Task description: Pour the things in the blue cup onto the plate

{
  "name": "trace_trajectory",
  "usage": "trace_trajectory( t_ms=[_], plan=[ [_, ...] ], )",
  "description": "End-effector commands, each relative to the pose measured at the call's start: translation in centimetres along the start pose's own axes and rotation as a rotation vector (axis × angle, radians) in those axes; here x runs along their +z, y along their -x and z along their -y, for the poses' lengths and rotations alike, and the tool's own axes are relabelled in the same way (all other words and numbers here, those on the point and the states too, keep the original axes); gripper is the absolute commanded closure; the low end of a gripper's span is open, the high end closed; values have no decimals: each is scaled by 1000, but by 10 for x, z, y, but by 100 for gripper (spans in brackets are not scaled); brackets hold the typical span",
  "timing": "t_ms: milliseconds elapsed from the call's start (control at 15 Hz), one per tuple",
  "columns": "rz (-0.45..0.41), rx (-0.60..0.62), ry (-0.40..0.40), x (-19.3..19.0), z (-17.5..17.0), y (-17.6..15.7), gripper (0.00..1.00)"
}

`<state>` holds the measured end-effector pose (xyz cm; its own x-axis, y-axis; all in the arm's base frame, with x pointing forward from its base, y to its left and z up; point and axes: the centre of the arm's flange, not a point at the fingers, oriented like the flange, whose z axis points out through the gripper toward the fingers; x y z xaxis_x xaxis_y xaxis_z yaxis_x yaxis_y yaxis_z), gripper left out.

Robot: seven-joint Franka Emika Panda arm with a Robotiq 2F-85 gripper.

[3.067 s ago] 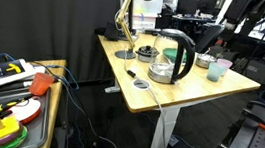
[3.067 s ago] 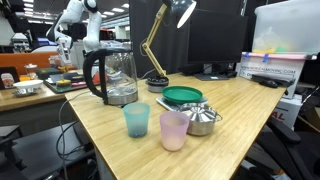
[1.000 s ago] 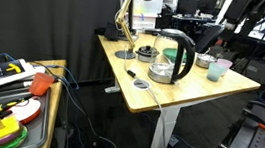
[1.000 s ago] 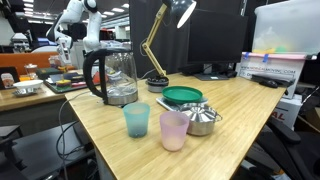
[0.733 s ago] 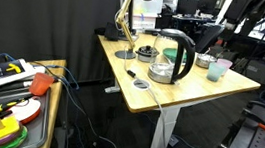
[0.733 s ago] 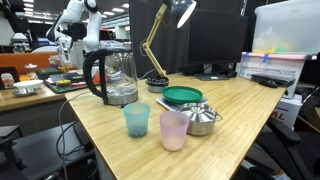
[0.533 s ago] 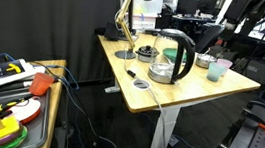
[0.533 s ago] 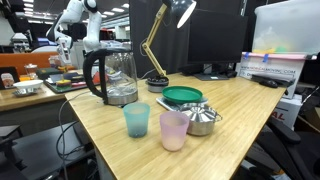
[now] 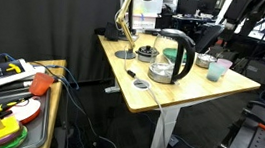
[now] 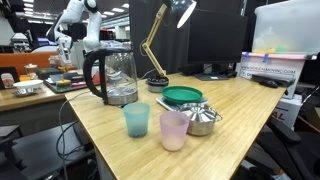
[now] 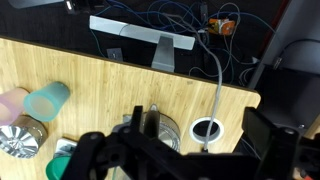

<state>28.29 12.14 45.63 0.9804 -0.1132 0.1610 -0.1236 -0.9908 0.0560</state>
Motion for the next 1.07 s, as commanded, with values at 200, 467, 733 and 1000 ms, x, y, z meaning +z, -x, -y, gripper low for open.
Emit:
trace_trajectory(
  t_ms=[200, 467, 733, 1000],
  plan=[
    [0, 0, 0, 0, 0, 0, 0],
    [0, 0, 0, 0, 0, 0, 0],
    [0, 0, 0, 0, 0, 0, 0],
    [-22, 19, -2, -4, -6, -4, 0]
  ],
)
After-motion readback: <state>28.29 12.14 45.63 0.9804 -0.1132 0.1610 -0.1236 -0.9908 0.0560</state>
